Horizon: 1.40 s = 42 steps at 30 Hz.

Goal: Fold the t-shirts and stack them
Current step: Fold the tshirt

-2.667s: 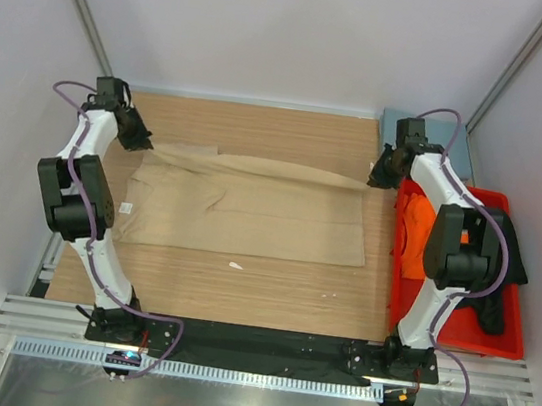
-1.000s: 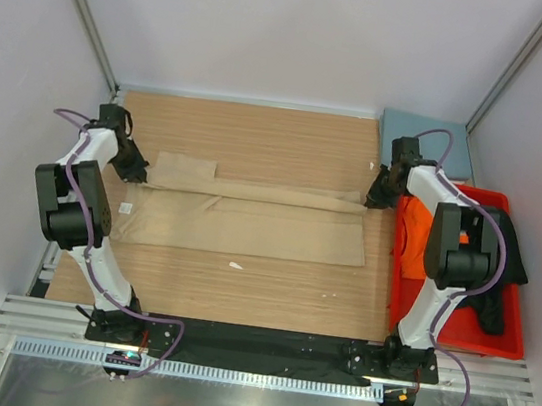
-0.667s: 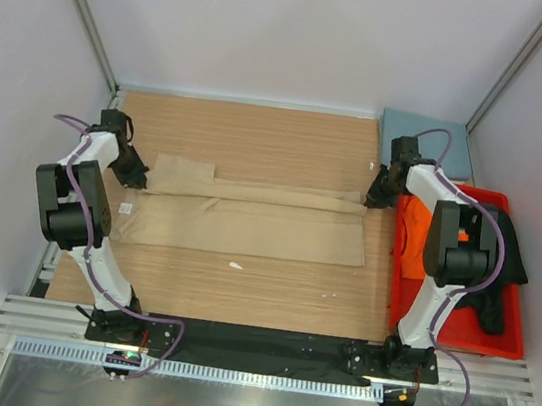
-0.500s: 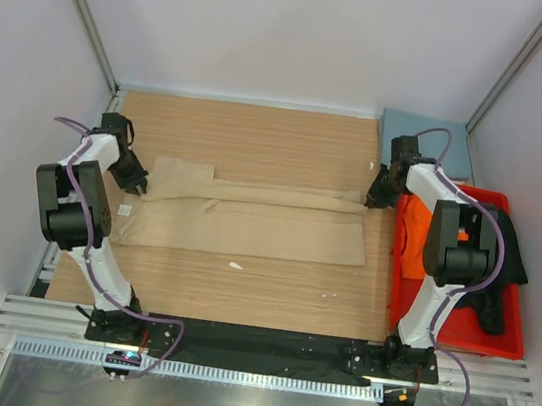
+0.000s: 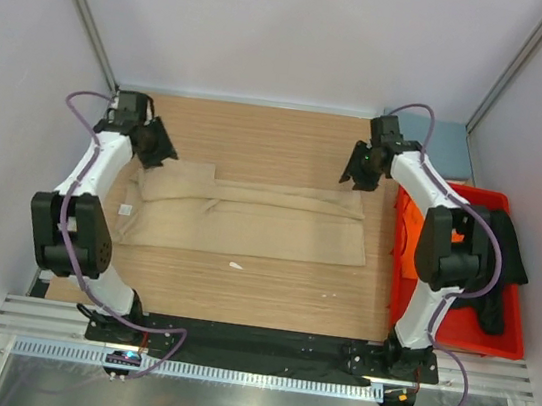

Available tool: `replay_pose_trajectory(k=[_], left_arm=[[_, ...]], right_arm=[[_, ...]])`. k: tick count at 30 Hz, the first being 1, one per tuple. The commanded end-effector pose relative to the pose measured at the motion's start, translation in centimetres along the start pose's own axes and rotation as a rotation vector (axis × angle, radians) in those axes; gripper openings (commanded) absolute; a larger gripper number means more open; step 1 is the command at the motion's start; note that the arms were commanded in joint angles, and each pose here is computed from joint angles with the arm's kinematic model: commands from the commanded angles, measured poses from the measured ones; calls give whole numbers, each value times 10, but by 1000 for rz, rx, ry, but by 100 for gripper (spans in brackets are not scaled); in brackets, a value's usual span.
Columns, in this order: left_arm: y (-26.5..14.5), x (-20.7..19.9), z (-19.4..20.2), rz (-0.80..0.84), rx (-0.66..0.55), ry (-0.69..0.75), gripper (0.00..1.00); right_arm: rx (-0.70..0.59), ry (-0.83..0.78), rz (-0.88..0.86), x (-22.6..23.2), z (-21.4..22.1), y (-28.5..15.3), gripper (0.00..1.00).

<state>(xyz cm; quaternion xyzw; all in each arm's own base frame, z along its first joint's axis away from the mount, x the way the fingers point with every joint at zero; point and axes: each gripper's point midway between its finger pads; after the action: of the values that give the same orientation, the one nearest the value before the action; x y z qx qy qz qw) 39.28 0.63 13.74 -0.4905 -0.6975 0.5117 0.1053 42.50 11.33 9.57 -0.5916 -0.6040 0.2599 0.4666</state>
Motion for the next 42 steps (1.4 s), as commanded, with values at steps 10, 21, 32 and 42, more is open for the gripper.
replay_pose_trajectory(k=[10,21,32,42], left_arm=[[75,-161,106,365,335,252,38],[91,-138,128,243,383,291,36],[58,-114,166,182,498,308,31],[19,-93,197,188,533,337,31]], right_arm=[[59,97,-249,108,-6,43,44],[100,104,-225,100,11,53,41],[141,121,-217,104,18,64,41],[190,89,-241,107,53,44,40]])
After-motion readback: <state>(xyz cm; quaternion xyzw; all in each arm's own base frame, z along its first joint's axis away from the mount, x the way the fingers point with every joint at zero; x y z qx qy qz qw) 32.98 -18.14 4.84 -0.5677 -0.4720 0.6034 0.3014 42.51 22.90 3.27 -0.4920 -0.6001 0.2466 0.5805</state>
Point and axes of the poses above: each gripper's point midway between its finger pads, its own y axis out along the fingers, its own x axis along the line the jaws close on, z = x × y, and after that the axes turned 4 degrees about -y, right-handed
